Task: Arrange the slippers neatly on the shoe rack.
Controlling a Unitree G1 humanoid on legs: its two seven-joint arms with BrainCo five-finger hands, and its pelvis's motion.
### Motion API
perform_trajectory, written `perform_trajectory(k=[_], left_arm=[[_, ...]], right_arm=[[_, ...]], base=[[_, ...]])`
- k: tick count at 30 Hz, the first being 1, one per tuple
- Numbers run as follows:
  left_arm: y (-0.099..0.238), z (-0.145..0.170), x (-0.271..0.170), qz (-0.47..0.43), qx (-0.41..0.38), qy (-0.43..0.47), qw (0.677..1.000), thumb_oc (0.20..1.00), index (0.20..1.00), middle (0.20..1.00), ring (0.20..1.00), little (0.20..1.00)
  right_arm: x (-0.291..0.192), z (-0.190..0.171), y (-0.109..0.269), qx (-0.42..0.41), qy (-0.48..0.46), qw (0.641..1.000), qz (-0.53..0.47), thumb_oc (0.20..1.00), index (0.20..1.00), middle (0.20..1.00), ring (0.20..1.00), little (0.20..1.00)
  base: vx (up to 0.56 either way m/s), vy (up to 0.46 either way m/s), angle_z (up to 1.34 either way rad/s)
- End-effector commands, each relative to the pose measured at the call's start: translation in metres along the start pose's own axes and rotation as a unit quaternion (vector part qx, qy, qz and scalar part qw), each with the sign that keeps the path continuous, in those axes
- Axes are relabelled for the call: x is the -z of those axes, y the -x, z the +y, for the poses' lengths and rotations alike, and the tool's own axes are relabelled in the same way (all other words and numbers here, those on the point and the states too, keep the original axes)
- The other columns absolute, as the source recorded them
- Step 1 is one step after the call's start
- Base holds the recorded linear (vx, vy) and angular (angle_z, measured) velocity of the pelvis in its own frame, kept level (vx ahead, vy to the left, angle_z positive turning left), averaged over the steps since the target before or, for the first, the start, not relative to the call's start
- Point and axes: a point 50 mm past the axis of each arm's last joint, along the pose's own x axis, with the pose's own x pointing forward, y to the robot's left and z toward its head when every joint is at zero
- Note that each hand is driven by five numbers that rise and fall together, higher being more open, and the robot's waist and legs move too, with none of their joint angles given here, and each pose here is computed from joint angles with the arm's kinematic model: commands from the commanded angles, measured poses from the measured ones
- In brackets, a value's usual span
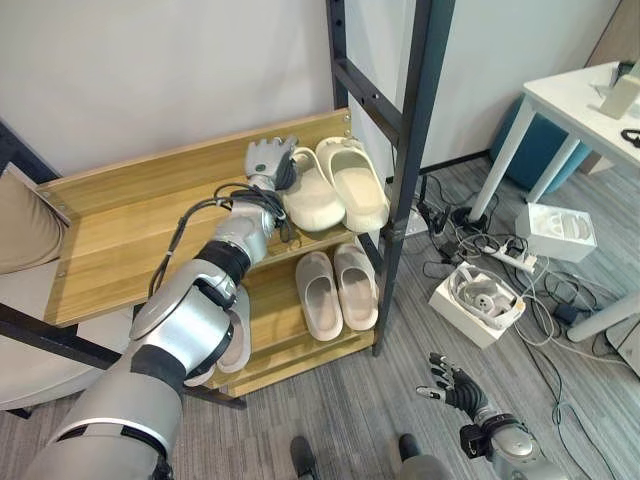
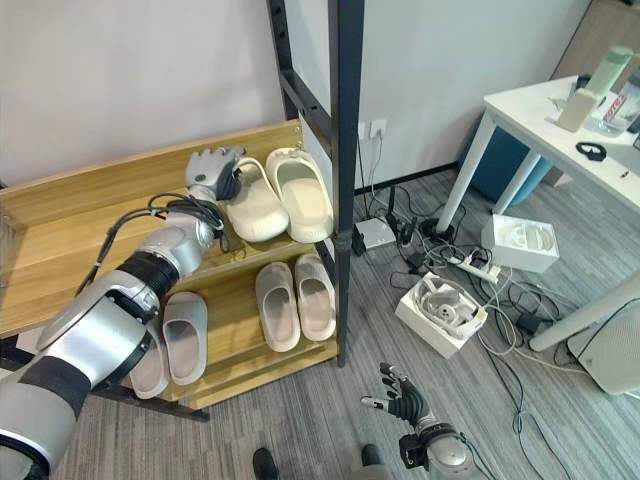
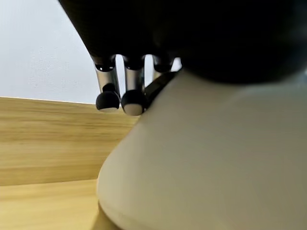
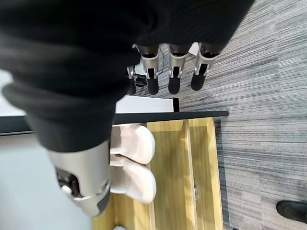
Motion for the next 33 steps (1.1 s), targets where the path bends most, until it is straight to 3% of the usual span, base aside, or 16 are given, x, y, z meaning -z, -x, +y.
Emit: perform_trajectory(k=[1,2,3,4,20,32,33], left_arm=[[-0.017,0.044,0.031,0.054,-0.052,-0.021,0.997,0.200,0.200,0.200,0.200,0.200],[-0.017,0.044,0.031,0.054,-0.052,-0.021,0.997,0.200,0.200,0.200,0.200,0.200],[-0.018,0.045,0.030,0.049,-0.054,-0.029,0.997,0.457,0.457,0.457,0.457,0.457],[-0.018,0.045,0.029,0.046,-0.052,-0.033,0.997,1.000,1.000,1.000,1.000,1.000],[-0.011,0.077,0.001,-0.044,-0.138,-0.013,0.989,1.000,1.000,1.000,1.000,1.000],[0.024,0.081,-0.008,-0.101,-0.196,0.161,0.962,1.000,1.000,1.000,1.000,1.000],[0.033,0.074,-0.008,-0.108,-0.186,0.233,0.948,1.000,1.000,1.000,1.000,1.000]], right_arm=[[-0.037,0.006,-0.009,-0.005,-0.020,0.995,-0.097,1.000,1.000,1.000,1.000,1.000],[-0.037,0.006,-0.009,-0.005,-0.020,0.995,-0.097,1.000,1.000,1.000,1.000,1.000],[-0.036,0.006,-0.009,-0.006,-0.019,0.995,-0.095,1.000,1.000,1.000,1.000,1.000],[-0.036,0.007,-0.009,-0.008,-0.019,0.995,-0.094,1.000,1.000,1.000,1.000,1.000],[-0.026,0.016,-0.013,-0.009,-0.048,0.996,-0.071,1.000,1.000,1.000,1.000,1.000],[-0.019,0.020,-0.015,-0.003,-0.060,0.997,-0.055,1.000,1.000,1.000,1.000,1.000],[-0.019,0.022,-0.016,-0.001,-0.066,0.996,-0.053,1.000,1.000,1.000,1.000,1.000]], base=[[0.01,-0.005,-0.19],[0.02,-0.004,-0.14],[0.00,0.000,0.00],[0.00,0.000,0.00],[-0.02,0.005,0.11],[-0.01,-0.004,0.04],[-0.01,-0.004,0.03]])
